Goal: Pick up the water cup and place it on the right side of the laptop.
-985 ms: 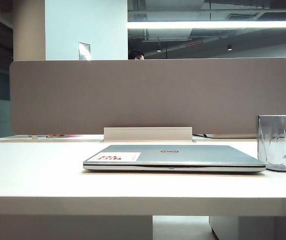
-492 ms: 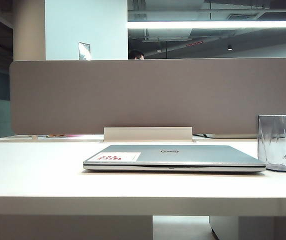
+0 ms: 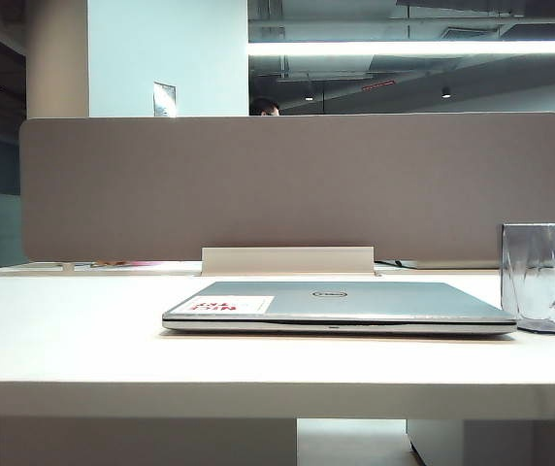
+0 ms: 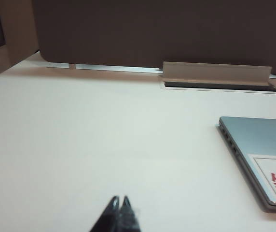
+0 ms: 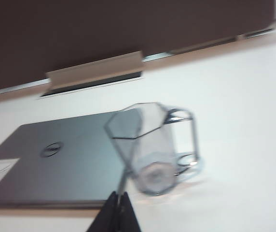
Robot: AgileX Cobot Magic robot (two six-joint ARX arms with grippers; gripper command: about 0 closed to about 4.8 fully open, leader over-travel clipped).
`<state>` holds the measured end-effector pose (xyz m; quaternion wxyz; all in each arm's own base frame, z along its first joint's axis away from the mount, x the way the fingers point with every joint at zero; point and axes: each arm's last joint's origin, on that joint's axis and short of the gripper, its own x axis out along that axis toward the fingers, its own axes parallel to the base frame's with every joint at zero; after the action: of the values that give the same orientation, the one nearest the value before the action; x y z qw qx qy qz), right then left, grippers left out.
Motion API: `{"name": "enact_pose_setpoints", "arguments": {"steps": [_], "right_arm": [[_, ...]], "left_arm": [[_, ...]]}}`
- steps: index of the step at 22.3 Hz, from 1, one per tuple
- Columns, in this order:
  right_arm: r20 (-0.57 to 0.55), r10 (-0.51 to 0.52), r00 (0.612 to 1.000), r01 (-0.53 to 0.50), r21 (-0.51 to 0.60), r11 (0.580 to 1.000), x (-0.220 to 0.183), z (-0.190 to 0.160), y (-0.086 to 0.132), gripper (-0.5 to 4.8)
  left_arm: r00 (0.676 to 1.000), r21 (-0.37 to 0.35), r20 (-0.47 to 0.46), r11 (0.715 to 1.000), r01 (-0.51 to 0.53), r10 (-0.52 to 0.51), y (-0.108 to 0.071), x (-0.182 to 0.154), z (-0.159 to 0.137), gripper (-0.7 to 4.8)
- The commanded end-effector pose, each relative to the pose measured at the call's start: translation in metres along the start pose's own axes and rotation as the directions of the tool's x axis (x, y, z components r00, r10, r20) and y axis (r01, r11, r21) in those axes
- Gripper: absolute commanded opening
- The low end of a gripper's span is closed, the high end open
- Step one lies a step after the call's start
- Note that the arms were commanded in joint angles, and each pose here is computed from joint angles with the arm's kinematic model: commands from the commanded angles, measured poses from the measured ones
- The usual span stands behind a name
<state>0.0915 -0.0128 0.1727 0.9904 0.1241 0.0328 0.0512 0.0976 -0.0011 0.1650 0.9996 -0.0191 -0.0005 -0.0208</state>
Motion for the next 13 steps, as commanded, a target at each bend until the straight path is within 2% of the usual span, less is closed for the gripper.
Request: {"name": "enact_pose_setpoints", "arguments": {"steps": [1,4,9,13], "right_arm": [[-0.006,0.092,0.996,-0.092,-0.003,0.996,-0.0005,0.0016,0.0032,-0.08],[-0.027,0.177,0.984,-0.177,-0.002,0.984,-0.0008,0.001,0.0056,-0.08],[-0.022,0.167,0.986,-0.168,-0.053,0.984,-0.0005,0.0011,0.0062,-0.08],[-0.025,0.165,0.986,-0.166,-0.051,0.985,-0.0005,0.0006,0.0059,-0.08]], "left_arm": [[0.998,0.004,0.015,0.998,-0.056,0.056,0.0057,-0.0005,0.0024,-0.03],[0.994,0.005,0.017,0.994,-0.109,0.109,0.0126,-0.0014,0.0027,-0.03],[0.992,0.005,0.017,0.992,-0.128,0.128,0.0143,-0.0017,0.0027,-0.03],[0.992,0.005,0.018,0.992,-0.128,0.128,0.0143,-0.0017,0.0028,-0.03]]}}
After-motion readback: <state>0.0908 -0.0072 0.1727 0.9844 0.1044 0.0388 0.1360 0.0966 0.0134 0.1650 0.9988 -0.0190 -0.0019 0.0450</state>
